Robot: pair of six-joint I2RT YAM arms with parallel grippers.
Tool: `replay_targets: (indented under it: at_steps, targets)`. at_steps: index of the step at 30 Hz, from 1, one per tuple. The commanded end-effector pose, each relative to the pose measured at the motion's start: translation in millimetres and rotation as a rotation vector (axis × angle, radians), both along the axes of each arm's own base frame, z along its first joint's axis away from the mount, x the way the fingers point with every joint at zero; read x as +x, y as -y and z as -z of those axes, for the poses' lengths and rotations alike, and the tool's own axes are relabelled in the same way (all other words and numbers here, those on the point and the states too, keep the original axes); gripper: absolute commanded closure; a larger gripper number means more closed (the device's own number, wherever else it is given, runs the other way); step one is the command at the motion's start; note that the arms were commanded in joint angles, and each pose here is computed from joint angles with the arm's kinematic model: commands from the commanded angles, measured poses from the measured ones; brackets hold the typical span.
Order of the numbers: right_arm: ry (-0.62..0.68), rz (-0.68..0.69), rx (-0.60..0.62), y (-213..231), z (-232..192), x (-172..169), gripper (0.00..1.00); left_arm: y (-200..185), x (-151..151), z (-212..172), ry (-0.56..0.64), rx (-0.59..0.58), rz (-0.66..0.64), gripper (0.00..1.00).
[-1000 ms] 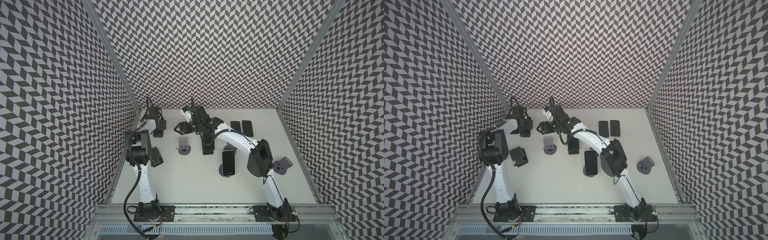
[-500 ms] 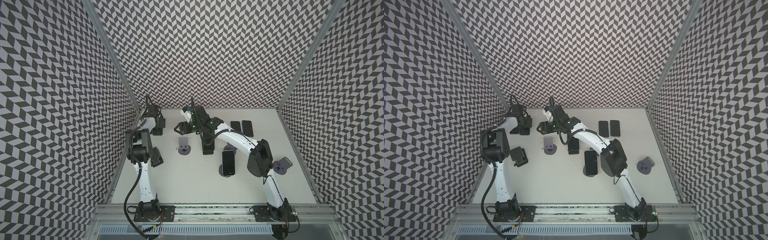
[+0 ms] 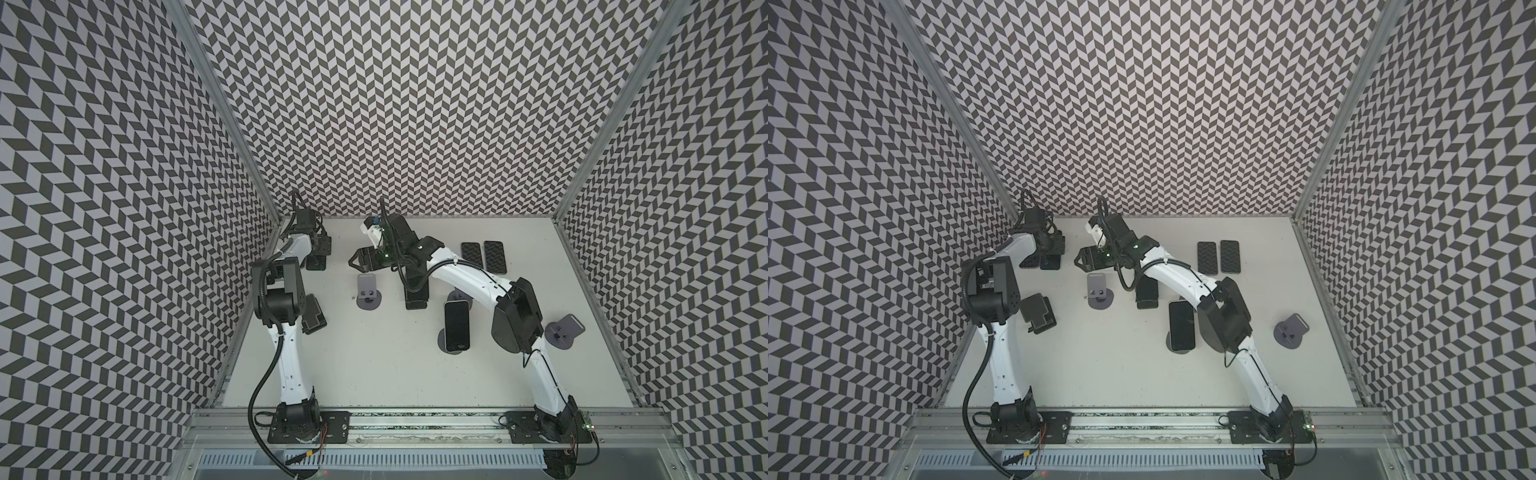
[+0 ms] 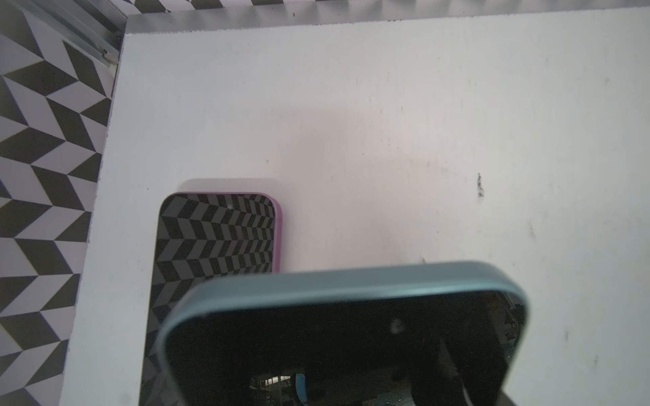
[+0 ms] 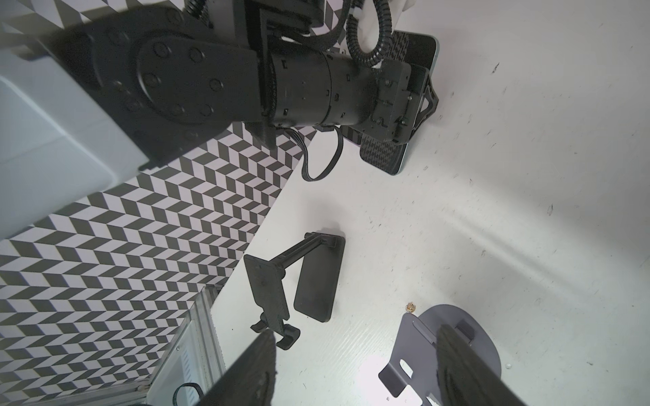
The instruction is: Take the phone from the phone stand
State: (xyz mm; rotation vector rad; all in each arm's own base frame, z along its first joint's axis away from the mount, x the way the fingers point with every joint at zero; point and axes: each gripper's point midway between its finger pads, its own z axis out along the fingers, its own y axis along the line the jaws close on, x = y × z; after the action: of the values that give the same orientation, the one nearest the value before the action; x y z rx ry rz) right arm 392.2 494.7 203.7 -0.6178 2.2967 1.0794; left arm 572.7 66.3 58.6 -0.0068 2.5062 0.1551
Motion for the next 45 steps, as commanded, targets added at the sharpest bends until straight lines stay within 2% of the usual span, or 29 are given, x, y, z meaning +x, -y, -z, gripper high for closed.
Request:
replay_targets:
  at_steps: [1,30,45]
  targets:
    - [0.030,-0.019,0.021,-6,-8,-1,0.30,-1,-2,18,-0.040,-0.009,0.004,0.36]
    - [0.063,0.016,-0.007,-2,-9,6,0.29,-10,6,37,-0.067,-0.004,-0.007,0.35]
    - [0.051,0.009,-0.007,-3,-5,6,0.29,0,-3,46,-0.081,-0.060,0.004,0.35]
